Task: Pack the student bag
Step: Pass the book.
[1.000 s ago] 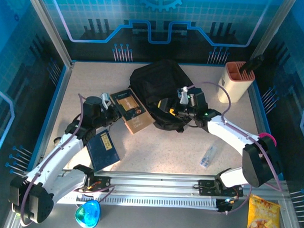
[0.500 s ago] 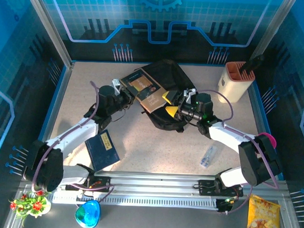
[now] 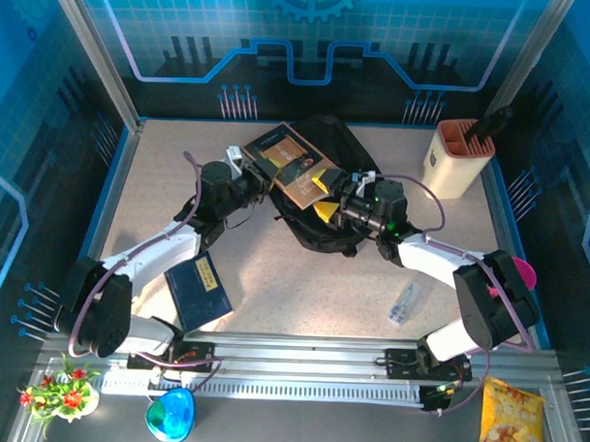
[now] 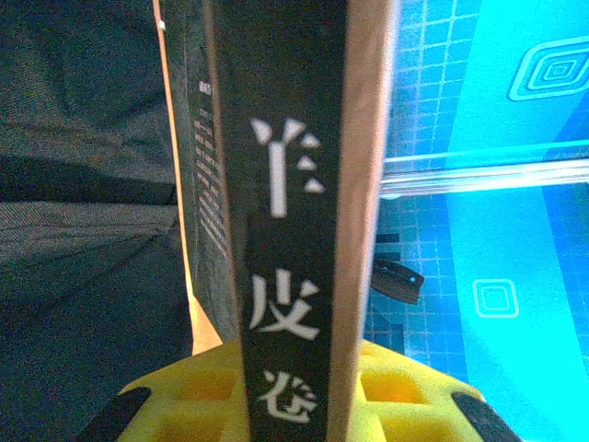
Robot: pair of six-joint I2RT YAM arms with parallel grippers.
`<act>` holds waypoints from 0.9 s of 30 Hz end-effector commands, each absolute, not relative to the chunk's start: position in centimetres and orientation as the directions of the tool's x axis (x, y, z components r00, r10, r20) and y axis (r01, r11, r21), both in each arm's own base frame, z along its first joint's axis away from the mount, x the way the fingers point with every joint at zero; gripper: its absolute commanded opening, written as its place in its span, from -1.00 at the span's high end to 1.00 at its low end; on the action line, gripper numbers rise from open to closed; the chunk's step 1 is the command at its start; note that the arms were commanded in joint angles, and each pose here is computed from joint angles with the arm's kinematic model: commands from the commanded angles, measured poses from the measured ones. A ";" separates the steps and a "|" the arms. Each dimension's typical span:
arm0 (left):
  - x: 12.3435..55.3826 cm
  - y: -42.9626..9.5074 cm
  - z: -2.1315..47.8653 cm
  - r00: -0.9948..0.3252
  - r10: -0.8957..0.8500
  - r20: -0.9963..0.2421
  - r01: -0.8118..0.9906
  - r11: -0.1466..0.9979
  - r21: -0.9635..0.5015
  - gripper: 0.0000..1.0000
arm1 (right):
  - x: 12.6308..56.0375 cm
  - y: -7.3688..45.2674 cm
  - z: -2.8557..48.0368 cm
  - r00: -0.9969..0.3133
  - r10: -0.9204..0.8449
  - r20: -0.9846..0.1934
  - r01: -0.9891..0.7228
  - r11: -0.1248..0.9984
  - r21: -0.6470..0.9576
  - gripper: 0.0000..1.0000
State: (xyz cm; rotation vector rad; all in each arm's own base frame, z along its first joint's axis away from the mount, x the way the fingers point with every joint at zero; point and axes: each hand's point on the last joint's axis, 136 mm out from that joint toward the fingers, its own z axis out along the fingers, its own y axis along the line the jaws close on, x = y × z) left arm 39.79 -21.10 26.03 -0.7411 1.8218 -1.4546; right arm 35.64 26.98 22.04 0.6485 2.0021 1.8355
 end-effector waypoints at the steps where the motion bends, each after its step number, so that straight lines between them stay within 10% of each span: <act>1: 40.3 -21.4 31.3 -0.569 -0.802 -0.182 0.123 0.136 -0.983 0.78 | 36.3 27.7 23.8 -0.823 0.565 0.060 0.068 -0.007 0.998 -0.85; 27: 40.5 -20.8 28.3 -0.534 -0.806 -0.257 0.084 0.252 -0.964 0.59 | 37.1 24.9 25.4 -0.754 0.656 0.033 -0.053 -0.111 0.992 0.73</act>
